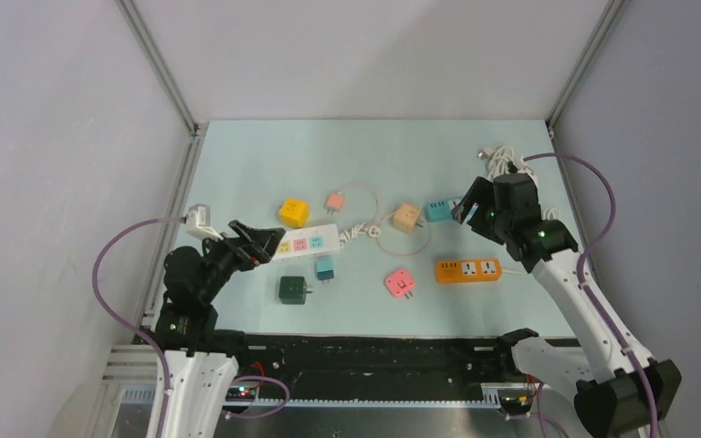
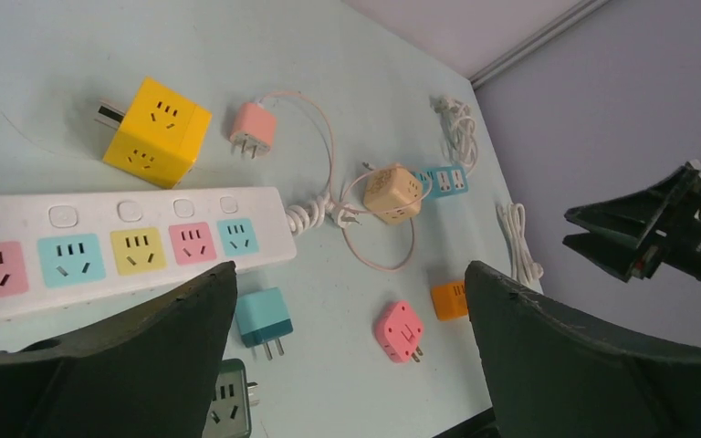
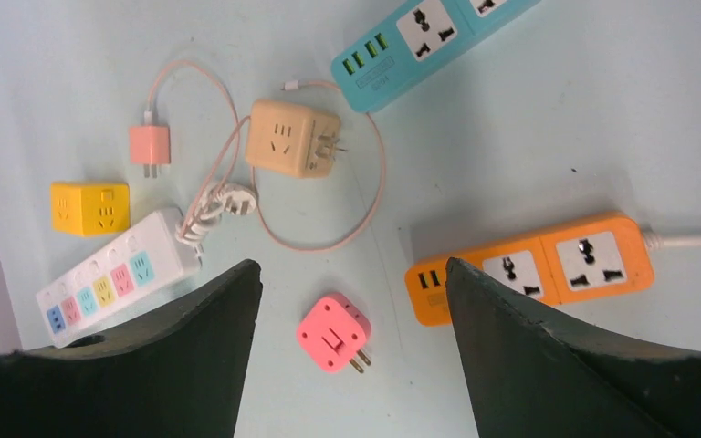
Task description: Insert the plug
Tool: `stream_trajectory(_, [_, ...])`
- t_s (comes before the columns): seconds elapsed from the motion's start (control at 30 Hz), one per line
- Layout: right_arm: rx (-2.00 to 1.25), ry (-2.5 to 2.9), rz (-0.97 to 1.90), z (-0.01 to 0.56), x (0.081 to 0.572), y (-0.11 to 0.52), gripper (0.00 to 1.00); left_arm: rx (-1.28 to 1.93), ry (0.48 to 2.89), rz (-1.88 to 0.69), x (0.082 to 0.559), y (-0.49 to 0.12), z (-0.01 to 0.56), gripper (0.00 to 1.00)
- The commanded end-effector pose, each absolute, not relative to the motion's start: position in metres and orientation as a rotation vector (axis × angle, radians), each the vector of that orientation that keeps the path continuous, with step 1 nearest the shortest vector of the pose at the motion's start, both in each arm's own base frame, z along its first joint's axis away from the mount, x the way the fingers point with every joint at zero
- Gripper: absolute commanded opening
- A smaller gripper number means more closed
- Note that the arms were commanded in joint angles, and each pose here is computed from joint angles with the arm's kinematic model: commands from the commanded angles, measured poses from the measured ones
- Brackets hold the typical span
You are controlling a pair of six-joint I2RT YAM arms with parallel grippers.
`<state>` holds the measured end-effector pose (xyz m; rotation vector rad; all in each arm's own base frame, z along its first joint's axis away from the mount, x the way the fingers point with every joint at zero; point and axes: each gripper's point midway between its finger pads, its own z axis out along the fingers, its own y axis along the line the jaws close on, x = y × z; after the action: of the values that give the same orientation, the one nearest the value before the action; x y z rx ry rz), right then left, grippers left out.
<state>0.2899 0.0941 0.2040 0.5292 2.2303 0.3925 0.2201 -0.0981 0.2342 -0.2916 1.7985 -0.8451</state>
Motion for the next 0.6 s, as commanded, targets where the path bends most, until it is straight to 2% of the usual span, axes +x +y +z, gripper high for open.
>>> stream_trajectory(0.0, [0.480,2.260,0.329,0.196,0.264,0.083,0.79,-0.266,1.729,-0.802,0.212,-0.092,0.257,0.98])
stream_trajectory(0.1, [0.537,2.216,0.265,0.197,0.255,0.069,0.82,-0.254,1.699,-0.864,0.202,-0.099,0.269,0.98])
stream_trajectory(0.2, [0.529,2.210,0.320,0.198,0.247,0.074,0.85,-0.230,1.685,-0.915,0.194,-0.105,0.275,0.98])
stream_trajectory(0.3, [0.443,2.209,0.414,0.201,0.244,0.092,0.97,-0.305,1.680,-0.917,0.196,-0.100,0.268,0.98])
stream_trajectory(0.37, [0.345,2.177,0.437,0.208,0.242,0.102,0.99,-0.362,1.685,-0.924,0.199,-0.098,0.262,0.98])
stream_trajectory(0.47, [0.223,2.098,0.509,0.220,0.242,0.128,0.99,-0.367,1.708,-0.930,0.201,-0.099,0.257,0.98])
stream_trajectory(0.57, [0.172,2.103,0.588,0.219,0.246,0.158,0.93,-0.266,1.728,-0.911,0.200,-0.104,0.263,0.98])
